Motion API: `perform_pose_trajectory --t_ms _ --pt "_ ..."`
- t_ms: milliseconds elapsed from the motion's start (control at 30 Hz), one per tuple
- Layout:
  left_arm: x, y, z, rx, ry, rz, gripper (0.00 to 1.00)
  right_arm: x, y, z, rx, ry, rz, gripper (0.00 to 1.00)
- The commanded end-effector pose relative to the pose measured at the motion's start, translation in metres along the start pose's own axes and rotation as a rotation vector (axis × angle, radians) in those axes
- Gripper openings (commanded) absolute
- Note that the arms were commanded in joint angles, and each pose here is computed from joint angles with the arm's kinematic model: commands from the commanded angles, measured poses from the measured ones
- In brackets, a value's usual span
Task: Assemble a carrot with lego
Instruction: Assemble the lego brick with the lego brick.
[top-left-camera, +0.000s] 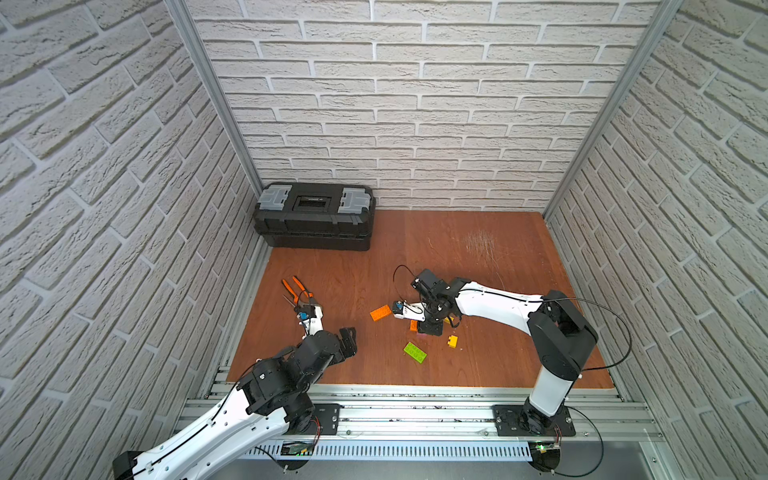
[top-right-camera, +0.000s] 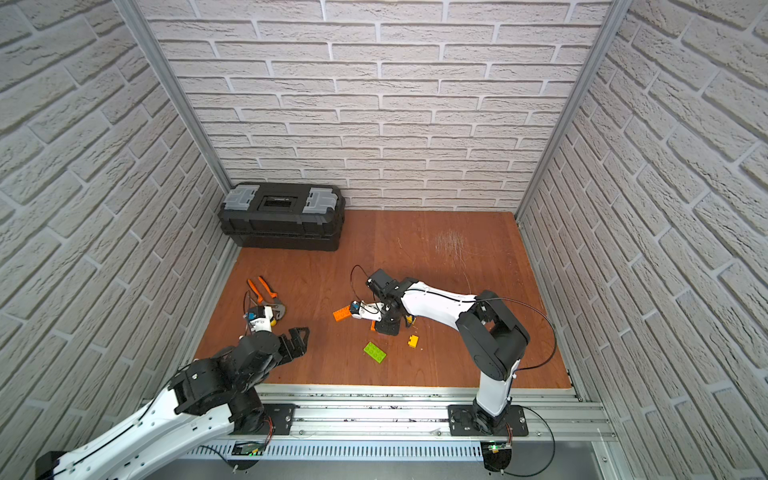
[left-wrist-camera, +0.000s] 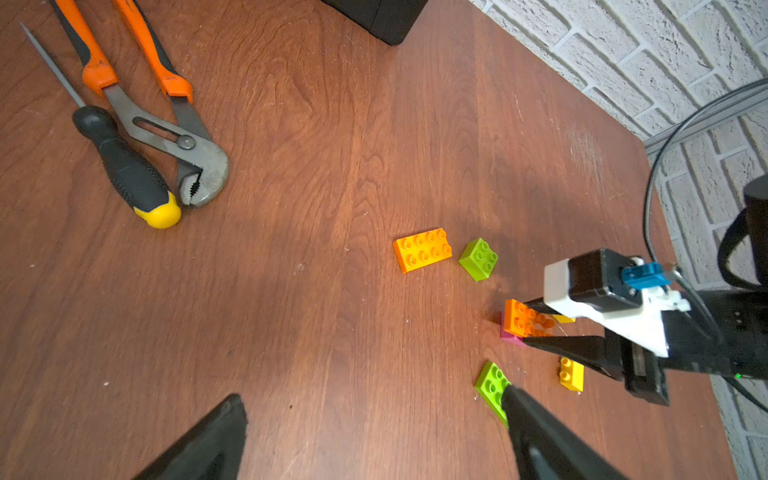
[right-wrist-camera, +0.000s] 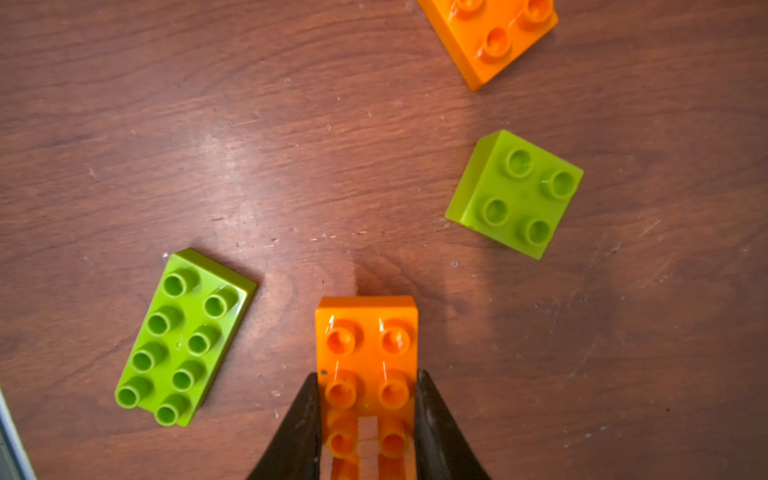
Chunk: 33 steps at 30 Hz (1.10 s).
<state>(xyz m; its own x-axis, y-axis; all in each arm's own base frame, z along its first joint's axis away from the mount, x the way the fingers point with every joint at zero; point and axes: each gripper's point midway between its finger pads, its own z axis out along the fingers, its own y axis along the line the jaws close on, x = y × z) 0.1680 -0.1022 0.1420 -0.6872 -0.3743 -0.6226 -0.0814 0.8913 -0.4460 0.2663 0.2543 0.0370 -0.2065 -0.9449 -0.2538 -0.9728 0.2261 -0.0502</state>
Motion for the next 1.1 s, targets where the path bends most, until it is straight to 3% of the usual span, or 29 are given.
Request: perform_pose_trajectory --t_ms 0,633,1067 --pt "-0.001 -0.003 0.000 0.007 -0.004 0.007 0.98 0.034 0.006 0.007 -0.020 0.109 0.031 0.02" --pt "0.003 0.001 0.001 0.005 0.004 -0.002 0.98 0.047 0.014 0.020 -0.054 0.159 0.036 0.02" --pt "0.006 0.003 0.002 -0.001 0.012 -0.004 0.98 0.067 0.028 0.048 -0.128 0.238 0.085 0.04"
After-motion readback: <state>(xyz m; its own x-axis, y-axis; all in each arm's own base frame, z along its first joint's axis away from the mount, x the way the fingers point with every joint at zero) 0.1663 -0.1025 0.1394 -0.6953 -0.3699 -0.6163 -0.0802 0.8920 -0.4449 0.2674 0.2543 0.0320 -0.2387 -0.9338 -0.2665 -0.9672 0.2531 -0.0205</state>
